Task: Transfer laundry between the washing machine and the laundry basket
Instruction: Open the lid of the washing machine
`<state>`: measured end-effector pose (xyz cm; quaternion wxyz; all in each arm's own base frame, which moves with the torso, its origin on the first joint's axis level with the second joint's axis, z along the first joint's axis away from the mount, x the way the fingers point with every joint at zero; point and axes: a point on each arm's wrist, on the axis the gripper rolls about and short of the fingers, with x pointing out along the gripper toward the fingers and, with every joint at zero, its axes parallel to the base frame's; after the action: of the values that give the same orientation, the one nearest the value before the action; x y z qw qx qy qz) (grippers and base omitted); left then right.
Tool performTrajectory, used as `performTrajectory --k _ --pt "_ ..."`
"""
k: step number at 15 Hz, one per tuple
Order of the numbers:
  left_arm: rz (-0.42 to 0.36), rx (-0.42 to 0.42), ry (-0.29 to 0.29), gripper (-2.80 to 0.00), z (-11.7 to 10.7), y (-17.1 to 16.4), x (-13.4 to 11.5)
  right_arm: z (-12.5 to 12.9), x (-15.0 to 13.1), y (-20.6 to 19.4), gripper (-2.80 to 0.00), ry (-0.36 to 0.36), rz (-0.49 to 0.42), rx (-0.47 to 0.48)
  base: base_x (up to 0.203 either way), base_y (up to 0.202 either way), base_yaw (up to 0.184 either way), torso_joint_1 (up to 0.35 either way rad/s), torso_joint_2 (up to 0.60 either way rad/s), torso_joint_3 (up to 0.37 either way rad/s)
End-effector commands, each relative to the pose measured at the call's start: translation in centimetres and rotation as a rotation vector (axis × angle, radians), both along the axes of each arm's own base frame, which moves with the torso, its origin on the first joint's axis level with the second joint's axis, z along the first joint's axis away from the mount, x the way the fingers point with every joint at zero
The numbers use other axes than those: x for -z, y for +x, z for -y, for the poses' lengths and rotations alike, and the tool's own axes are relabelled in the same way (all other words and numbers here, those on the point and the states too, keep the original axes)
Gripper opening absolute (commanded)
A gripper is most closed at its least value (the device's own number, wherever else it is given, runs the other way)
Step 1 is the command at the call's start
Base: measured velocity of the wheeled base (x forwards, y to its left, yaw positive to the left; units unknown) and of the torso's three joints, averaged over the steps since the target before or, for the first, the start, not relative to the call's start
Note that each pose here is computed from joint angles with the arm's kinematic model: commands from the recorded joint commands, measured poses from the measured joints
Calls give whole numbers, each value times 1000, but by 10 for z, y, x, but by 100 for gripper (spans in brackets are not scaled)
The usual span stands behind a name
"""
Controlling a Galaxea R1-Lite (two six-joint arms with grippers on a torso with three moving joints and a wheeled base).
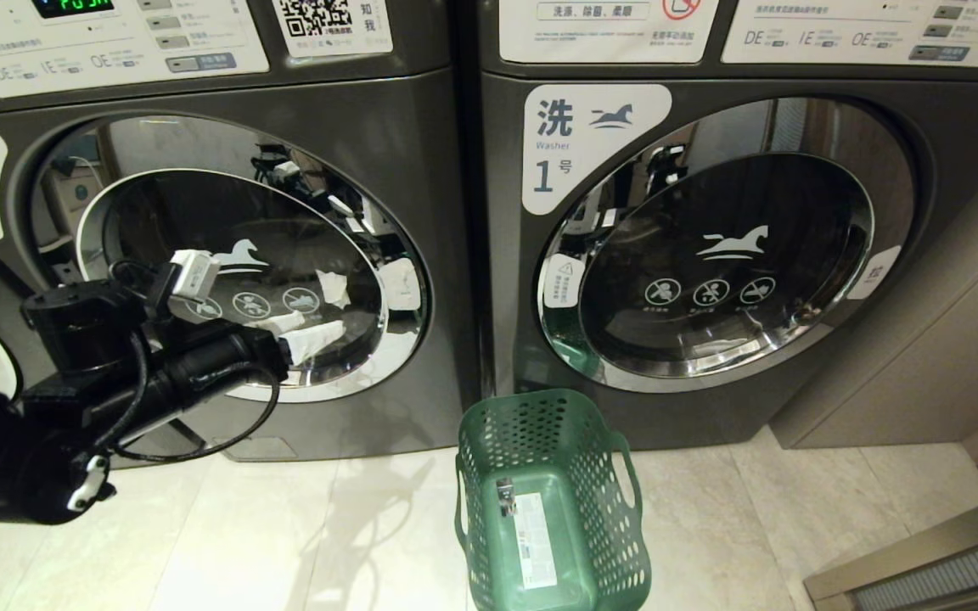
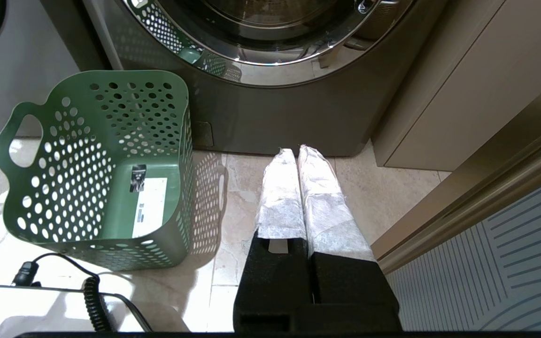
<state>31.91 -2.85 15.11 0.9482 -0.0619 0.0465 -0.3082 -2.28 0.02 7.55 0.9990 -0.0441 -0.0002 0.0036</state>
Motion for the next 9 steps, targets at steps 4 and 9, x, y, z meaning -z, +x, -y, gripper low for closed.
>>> performTrajectory --k 4,9 --pt "79 136 95 0 3 26 39 0 0 0 -280 -1 -2 0 0 0 0 0 0 0" --pt "223 139 229 0 5 47 44 0 0 0 -280 -1 -2 0 0 0 0 0 0 0"
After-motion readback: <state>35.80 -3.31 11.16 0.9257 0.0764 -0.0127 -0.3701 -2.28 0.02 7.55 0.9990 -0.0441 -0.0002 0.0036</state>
